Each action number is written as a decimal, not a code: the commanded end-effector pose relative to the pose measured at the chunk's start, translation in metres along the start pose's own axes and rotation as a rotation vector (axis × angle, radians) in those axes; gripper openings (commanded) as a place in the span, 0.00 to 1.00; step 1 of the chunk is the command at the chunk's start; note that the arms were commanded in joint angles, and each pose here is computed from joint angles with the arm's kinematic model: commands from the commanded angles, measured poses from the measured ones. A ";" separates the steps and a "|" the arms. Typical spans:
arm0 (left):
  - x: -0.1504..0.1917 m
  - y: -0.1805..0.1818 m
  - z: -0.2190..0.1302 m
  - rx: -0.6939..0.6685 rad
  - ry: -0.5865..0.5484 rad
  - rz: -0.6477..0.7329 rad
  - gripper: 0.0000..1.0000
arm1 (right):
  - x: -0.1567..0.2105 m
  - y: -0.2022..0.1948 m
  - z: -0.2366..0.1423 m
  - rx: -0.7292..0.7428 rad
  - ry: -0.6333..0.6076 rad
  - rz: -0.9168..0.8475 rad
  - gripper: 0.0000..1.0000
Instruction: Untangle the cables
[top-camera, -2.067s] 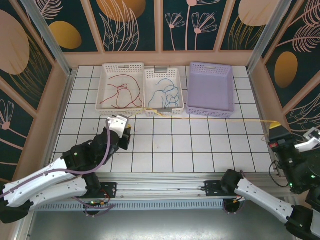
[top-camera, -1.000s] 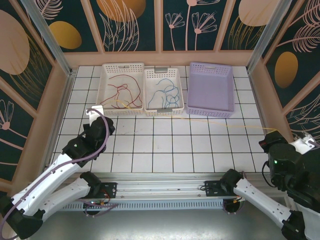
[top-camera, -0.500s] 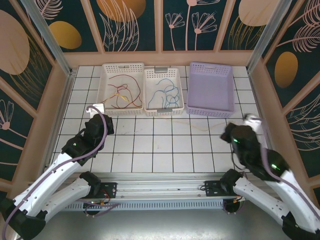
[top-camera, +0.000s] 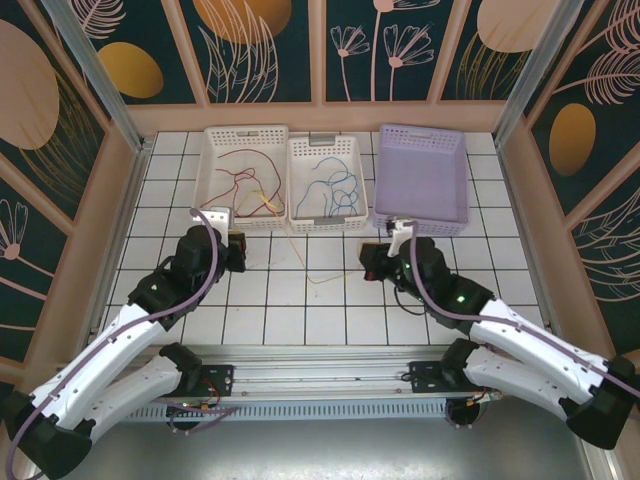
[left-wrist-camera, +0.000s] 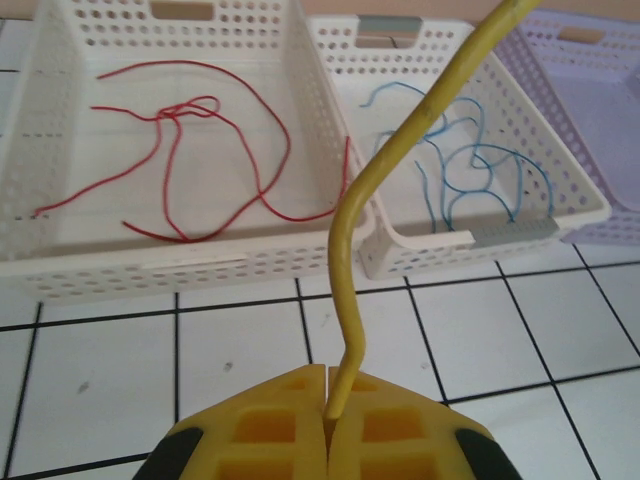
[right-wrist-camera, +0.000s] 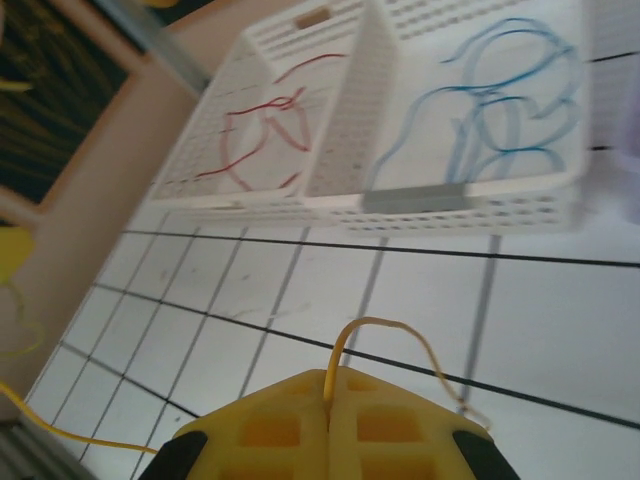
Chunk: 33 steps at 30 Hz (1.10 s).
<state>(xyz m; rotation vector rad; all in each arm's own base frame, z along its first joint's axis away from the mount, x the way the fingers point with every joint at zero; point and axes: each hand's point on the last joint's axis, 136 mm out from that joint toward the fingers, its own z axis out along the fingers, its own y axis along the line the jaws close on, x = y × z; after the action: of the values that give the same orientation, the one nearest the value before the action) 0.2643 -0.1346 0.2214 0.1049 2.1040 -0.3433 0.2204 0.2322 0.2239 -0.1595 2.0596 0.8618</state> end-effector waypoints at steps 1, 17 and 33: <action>-0.002 -0.011 0.001 0.068 -0.010 0.015 0.00 | -0.007 0.043 0.009 -0.217 -0.058 -0.051 0.00; 0.013 -0.013 0.011 0.079 0.048 0.044 0.00 | 0.018 0.121 0.031 -0.597 -0.001 -0.064 0.00; 0.016 -0.015 0.012 0.088 0.059 0.053 0.00 | 0.019 0.131 0.006 -0.679 0.003 -0.066 0.04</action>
<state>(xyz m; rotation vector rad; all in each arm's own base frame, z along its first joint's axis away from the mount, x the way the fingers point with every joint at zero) 0.2607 -0.1525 0.2055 0.2064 2.1504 -0.4076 0.1707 0.3386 0.2582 -0.5603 1.7561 1.4140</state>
